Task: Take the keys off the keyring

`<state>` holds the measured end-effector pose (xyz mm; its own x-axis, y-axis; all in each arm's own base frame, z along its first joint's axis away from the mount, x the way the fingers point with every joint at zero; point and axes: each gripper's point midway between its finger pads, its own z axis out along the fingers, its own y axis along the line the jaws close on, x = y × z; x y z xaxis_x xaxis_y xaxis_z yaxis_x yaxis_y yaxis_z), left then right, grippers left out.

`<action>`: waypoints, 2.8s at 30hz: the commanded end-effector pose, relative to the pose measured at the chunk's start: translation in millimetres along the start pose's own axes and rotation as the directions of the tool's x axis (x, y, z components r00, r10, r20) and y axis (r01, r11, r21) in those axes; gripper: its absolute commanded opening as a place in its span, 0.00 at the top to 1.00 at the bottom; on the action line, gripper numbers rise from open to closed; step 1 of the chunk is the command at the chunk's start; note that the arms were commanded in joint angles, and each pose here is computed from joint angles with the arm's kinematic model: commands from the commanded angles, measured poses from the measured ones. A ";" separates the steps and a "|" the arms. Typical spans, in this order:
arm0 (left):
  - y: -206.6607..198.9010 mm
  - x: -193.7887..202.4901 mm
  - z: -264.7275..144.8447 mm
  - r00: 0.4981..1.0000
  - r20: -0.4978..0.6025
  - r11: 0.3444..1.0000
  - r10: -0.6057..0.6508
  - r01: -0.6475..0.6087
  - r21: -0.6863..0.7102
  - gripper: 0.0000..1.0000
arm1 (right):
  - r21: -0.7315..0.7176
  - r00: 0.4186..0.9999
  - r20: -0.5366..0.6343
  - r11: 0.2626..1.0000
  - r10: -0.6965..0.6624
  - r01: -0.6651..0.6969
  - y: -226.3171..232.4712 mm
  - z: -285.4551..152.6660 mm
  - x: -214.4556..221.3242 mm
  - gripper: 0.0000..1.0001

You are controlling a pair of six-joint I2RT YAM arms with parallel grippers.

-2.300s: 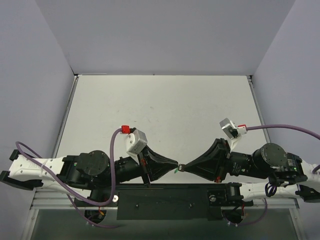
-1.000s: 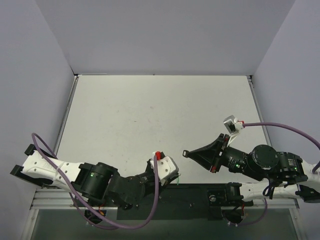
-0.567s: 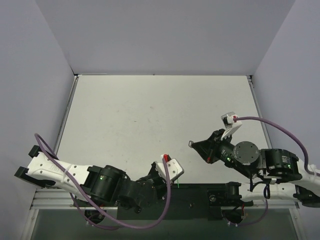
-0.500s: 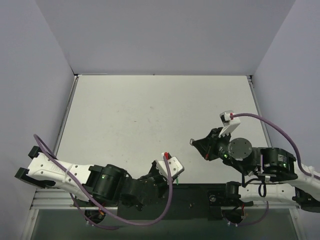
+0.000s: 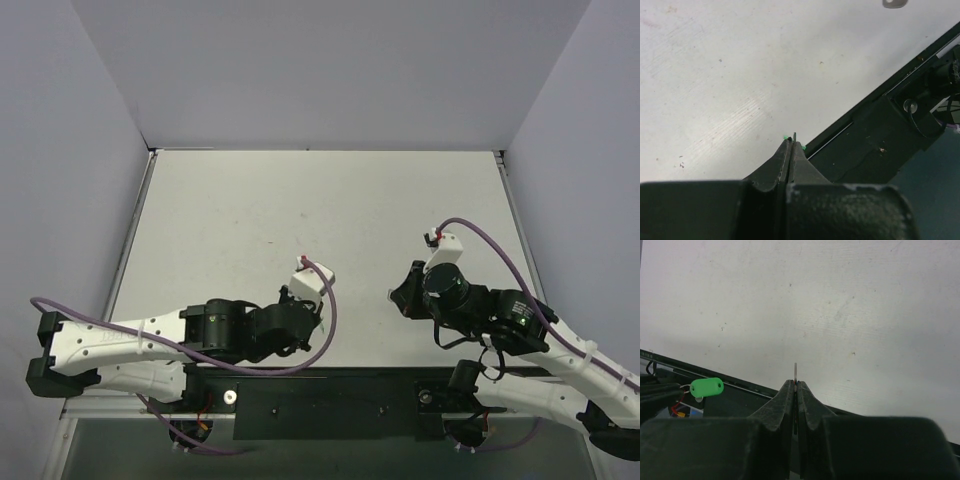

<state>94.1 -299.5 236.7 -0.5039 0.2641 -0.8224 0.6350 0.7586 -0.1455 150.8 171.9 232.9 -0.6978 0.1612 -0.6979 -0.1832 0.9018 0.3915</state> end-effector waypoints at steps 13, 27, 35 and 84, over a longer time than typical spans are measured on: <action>112.2 17.7 -37.6 0.957 0.183 0.949 -0.225 0.258 -0.182 1.00 | 0.163 0.985 -0.124 0.976 -0.123 0.142 -8.2 47.9 11.7 1.00; 138.2 31.4 -50.8 0.941 0.232 0.933 -0.247 0.295 -0.205 1.00 | 0.150 0.942 -0.325 0.980 -0.077 0.132 -9.2 112.4 3.5 1.00; 151.0 31.0 -60.5 0.965 0.210 0.940 -0.160 0.214 -0.267 1.00 | 0.153 0.896 -0.438 0.977 -0.070 0.151 -11.2 149.4 -1.0 1.00; 145.8 32.8 -55.8 0.964 0.208 0.946 -0.166 0.215 -0.243 1.00 | 0.328 0.965 0.096 0.923 -0.243 0.200 -103.4 114.4 55.4 0.18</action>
<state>136.8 -138.2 217.5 -0.4661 -0.0035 -0.8847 0.3423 0.9214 -0.1840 202.0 150.0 83.0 -0.6674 -0.0952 -0.7386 -0.1830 0.9824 0.0387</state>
